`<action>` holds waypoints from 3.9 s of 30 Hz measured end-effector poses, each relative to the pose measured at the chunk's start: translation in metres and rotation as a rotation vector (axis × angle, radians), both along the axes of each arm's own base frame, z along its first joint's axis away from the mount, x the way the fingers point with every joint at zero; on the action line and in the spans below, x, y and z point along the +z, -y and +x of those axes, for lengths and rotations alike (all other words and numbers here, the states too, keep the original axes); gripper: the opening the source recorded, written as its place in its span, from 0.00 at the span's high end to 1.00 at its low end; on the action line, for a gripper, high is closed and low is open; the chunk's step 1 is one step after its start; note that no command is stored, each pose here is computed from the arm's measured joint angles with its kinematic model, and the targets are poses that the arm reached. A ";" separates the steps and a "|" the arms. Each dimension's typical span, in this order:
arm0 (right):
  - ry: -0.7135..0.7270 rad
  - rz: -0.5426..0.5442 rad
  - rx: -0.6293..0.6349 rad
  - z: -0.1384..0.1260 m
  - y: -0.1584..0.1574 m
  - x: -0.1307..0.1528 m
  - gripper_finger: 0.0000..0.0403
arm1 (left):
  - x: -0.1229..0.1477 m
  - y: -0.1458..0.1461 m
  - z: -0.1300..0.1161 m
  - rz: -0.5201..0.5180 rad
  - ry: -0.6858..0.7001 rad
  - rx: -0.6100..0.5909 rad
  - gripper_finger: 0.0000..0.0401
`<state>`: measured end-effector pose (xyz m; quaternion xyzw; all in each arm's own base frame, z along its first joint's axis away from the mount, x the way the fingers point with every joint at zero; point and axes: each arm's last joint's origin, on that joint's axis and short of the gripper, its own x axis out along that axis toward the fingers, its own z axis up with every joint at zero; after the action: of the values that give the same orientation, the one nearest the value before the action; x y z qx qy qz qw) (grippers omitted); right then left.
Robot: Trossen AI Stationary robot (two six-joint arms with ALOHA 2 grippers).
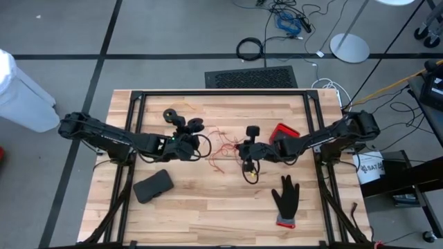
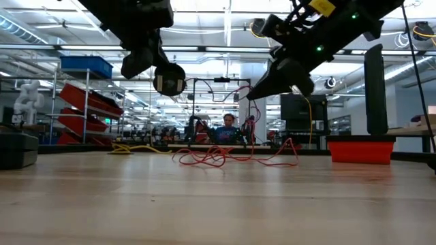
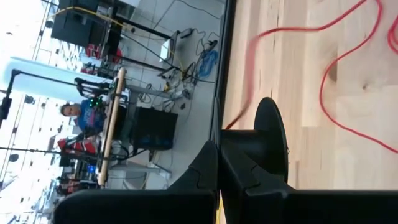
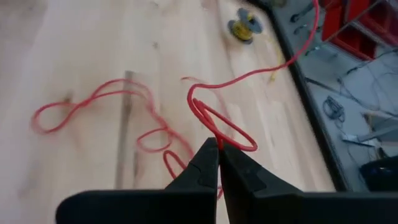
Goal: Coil cords
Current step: Uncoil the red wire from the black spool
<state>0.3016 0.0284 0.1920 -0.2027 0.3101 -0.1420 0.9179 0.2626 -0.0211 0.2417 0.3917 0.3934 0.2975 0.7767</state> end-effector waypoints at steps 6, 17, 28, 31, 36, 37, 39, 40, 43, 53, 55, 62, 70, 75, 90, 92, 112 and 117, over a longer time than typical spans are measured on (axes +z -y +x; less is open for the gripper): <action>-0.070 0.075 0.003 -0.012 -0.001 0.002 0.89 | 0.000 -0.005 0.000 -0.004 0.006 0.023 1.00; -0.177 0.312 0.029 -0.027 -0.004 0.000 0.65 | -0.003 -0.017 0.001 -0.114 0.047 0.051 1.00; -0.079 0.270 0.098 0.010 0.007 -0.030 0.67 | -0.017 -0.018 -0.007 -0.300 0.051 0.076 1.00; -0.069 0.279 0.097 0.021 0.016 -0.047 0.67 | -0.024 -0.017 -0.008 -0.343 0.071 0.079 1.00; -0.060 0.281 0.053 0.032 0.033 -0.075 0.67 | -0.038 -0.017 -0.013 -0.398 0.115 0.101 1.00; -0.058 0.282 0.043 0.033 0.036 -0.078 0.67 | -0.040 -0.017 -0.013 -0.407 0.132 0.104 1.00; -0.042 0.281 0.027 0.035 0.041 -0.084 0.67 | -0.045 -0.016 -0.014 -0.422 0.155 0.101 1.00; -0.033 0.281 0.022 0.036 0.043 -0.086 0.67 | -0.047 -0.015 -0.014 -0.434 0.166 0.095 1.00; 0.002 0.273 0.010 0.040 0.047 -0.090 0.67 | -0.048 -0.014 -0.012 -0.474 0.215 0.079 1.00; 0.011 0.314 -0.013 0.045 0.054 -0.101 0.94 | -0.040 0.001 -0.004 -0.519 0.361 0.001 1.00; 0.014 0.343 -0.010 0.045 0.053 -0.101 0.98 | -0.039 0.004 -0.004 -0.518 0.373 -0.008 1.00; -0.080 0.409 -0.002 0.035 0.029 -0.088 1.00 | -0.038 0.010 -0.004 -0.503 0.381 -0.019 1.00; -0.287 0.761 0.270 -0.026 -0.032 -0.003 1.00 | -0.038 0.010 -0.004 -0.468 0.349 -0.043 1.00; -0.248 1.179 0.354 -0.085 -0.050 0.071 1.00 | -0.037 0.010 -0.003 -0.466 0.355 -0.049 1.00; -0.317 1.139 -0.082 -0.164 -0.047 0.082 0.85 | -0.035 0.010 -0.002 -0.475 0.388 -0.049 1.00; -0.360 1.098 -0.095 -0.157 -0.051 0.072 0.78 | -0.035 0.010 -0.002 -0.477 0.390 -0.048 1.00; -0.286 0.475 0.050 -0.066 -0.077 0.001 0.63 | -0.035 0.010 -0.002 -0.492 0.406 -0.037 1.00; -0.401 0.392 -0.009 -0.051 -0.064 -0.031 0.65 | -0.035 0.010 -0.002 -0.492 0.406 -0.037 1.00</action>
<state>0.2511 0.0929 0.1612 -0.0441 0.5078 -0.0405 0.8594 0.2607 -0.0312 0.2062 0.1316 0.2835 0.2514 0.9160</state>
